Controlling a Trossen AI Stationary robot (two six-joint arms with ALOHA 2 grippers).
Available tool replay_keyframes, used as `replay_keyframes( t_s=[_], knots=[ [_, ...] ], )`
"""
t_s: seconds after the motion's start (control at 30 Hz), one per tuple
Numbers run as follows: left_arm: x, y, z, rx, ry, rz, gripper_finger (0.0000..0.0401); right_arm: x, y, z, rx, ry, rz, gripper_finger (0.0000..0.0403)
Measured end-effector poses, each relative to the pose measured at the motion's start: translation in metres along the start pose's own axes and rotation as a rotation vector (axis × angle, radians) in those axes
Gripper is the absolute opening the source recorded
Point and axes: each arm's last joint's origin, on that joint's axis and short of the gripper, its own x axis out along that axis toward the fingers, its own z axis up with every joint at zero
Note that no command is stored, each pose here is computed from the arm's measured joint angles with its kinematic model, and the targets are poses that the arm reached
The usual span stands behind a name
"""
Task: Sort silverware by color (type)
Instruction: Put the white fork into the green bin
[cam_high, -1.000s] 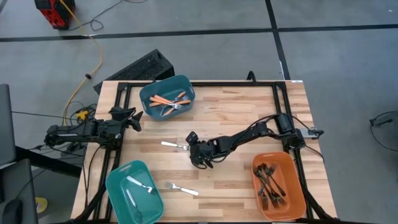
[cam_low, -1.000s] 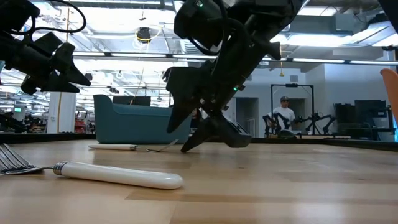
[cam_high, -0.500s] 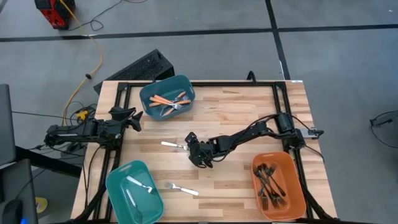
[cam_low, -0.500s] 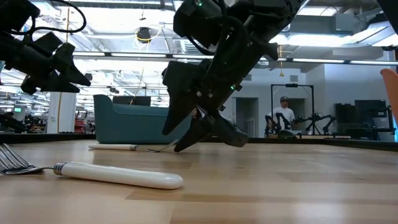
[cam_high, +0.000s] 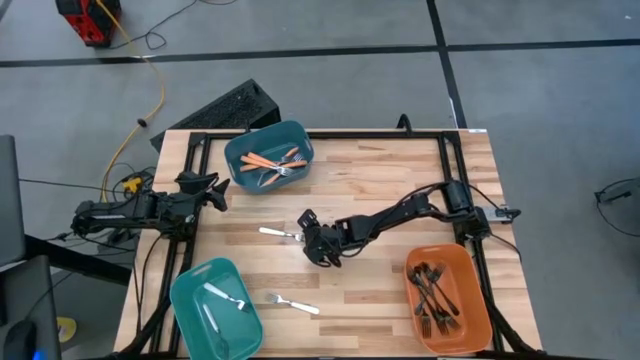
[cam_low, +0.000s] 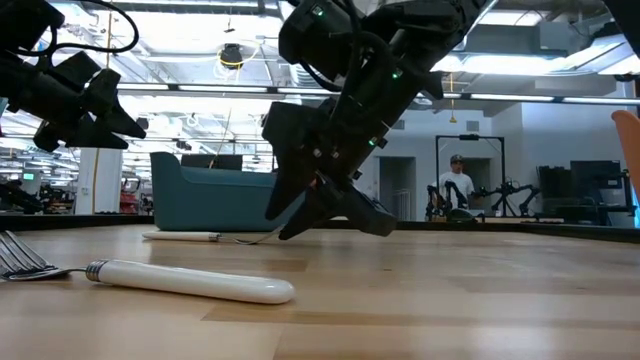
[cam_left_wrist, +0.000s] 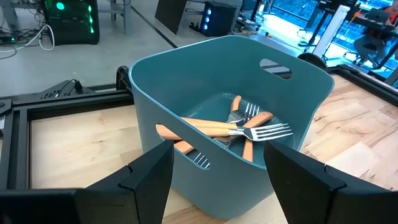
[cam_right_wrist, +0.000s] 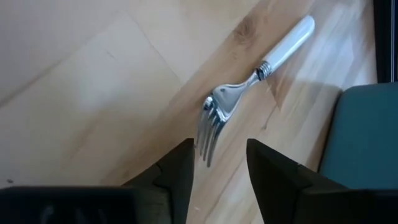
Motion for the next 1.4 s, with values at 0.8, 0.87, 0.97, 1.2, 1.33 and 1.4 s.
replay_keyframes(
  t_s=[0.8, 0.87, 0.97, 1.2, 1.33, 1.4],
  knots=[
    [0.0, 0.0, 0.0, 0.0, 0.0, 0.0, 0.0235, -0.0001, 0.0002, 0.0003, 0.0, -0.002, 0.001, 0.0036],
    [0.0, 0.0, 0.0, 0.0, 0.0, 0.0, 0.0235, -0.0001, -0.0001, 0.0006, 0.018, -0.005, -0.002, 0.0019],
    [0.0, 0.0, 0.0, 0.0, 0.0, 0.0, 0.0235, -0.0002, 0.0, 0.0007, 0.066, -0.006, -0.002, 0.0015],
    [0.0, 0.0, 0.0, 0.0, 0.0, 0.0, 0.0235, -0.0002, -0.0021, 0.0024, 0.363, -0.026, -0.019, 0.0015],
    [0.0, 0.0, 0.0, 0.0, 0.0, 0.0, 0.0235, -0.0005, -0.0039, 0.0041, 0.465, -0.041, -0.039, 0.0015],
    [0.0, 0.0, 0.0, 0.0, 0.001, -0.001, 0.0235, -0.0009, -0.0056, 0.0061, 0.496, -0.06, -0.058, 0.0015]
  ],
)
